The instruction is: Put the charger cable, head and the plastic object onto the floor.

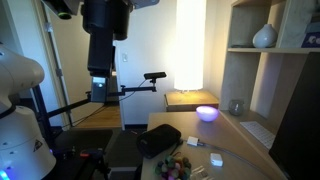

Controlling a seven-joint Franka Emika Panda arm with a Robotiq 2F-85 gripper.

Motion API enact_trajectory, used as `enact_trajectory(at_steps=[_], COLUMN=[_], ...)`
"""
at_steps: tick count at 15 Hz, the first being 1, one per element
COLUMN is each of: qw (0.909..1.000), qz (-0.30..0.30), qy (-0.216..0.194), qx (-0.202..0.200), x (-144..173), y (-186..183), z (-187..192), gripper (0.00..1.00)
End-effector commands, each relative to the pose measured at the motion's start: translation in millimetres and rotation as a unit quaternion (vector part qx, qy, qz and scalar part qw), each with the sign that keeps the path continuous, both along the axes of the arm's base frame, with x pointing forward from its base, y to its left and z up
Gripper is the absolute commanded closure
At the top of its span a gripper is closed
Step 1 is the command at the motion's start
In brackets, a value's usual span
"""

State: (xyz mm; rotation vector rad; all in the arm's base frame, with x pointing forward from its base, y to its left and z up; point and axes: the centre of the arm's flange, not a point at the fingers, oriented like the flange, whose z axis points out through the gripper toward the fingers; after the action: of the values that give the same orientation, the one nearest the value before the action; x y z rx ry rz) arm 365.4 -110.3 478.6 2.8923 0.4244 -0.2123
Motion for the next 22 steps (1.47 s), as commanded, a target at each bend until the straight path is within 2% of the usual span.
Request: enact_trajectory(at_steps=[1, 6, 9, 14, 16, 18, 22], qw=[1.0, 0.9996, 0.9959, 0.9837, 0.9823, 0.985, 0.9934], qz=[0.0, 0.018, 0.064, 0.132, 0.128, 0.099, 0.022], qy=[0.0, 0.01, -0.011, -0.06, -0.073, -0.083, -0.081], qx=[0.0, 0.021, 0.062, 0.107, 0.116, 0.114, 0.078], x=[0.0, 18.0, 36.5, 59.9, 77.6, 92.9, 122.8], y=[0.0, 0.3, 12.8, 36.9, 32.7, 20.4, -12.1], z=[0.0, 1.0, 10.2, 42.0, 51.9, 56.0, 50.7], gripper=[0.0, 0.0, 0.0, 0.0, 0.0, 0.0, 0.0])
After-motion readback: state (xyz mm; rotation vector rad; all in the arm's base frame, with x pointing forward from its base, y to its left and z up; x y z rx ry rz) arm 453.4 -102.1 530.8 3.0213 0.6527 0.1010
